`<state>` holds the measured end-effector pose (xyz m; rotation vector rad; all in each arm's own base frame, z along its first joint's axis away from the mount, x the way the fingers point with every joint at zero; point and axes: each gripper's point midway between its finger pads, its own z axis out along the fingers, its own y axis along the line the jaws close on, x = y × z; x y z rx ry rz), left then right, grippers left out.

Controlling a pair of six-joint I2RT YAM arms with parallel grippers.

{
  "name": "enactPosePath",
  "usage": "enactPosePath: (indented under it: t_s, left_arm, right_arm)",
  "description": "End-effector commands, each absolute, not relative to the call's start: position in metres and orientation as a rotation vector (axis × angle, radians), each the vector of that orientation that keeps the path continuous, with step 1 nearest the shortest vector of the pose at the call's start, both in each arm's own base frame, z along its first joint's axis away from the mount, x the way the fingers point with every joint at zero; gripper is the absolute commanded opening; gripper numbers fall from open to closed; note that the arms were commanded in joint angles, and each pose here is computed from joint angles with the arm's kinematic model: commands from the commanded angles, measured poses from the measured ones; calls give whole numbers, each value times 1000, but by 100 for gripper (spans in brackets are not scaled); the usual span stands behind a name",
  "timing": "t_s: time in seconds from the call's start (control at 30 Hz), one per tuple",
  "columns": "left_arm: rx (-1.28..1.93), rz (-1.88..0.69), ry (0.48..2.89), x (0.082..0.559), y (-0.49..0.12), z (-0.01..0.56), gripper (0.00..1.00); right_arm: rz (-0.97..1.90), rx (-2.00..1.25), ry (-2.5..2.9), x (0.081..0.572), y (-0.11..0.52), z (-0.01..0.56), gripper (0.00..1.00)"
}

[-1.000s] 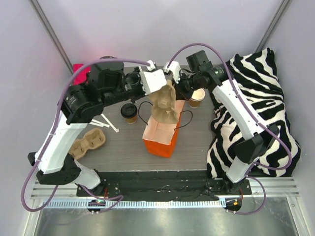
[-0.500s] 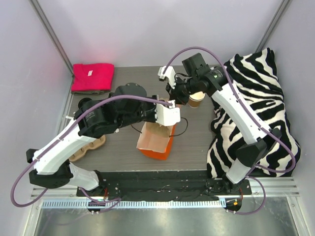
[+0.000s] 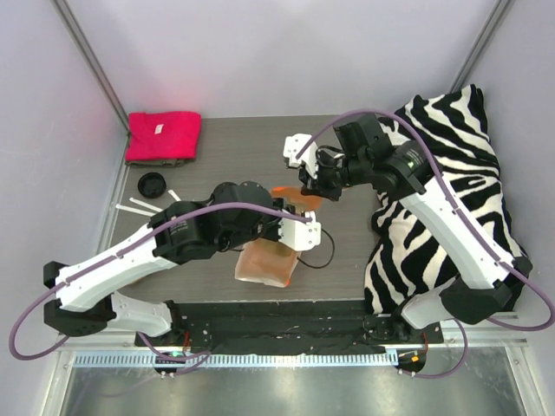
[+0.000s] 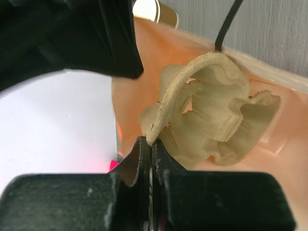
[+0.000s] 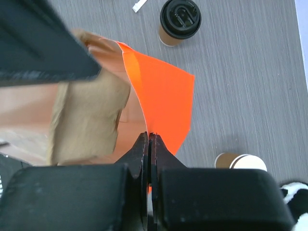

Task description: Pack the takeout coffee

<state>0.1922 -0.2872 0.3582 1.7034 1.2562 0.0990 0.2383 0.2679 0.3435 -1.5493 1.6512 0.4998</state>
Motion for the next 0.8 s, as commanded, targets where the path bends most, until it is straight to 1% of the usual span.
enactPosePath:
  t_s: [0.0,0.23,0.43,0.77]
  left_arm:
    - [1570,102,1245,195,-280,368,0]
    - [1538,98,1291,196,-284,344,0]
    - [1583,91,1367,194,-285,311,0]
    - [1573,103,1400,198,-291,299,0]
  right_arm:
    - [478,-1514,1598,233,268,358,1]
    - [525,-1506,1632,229,271,345,1]
    - [550,-1503,1625,228,276,348,1]
    - [606,-1530,1660,224,281,334,1]
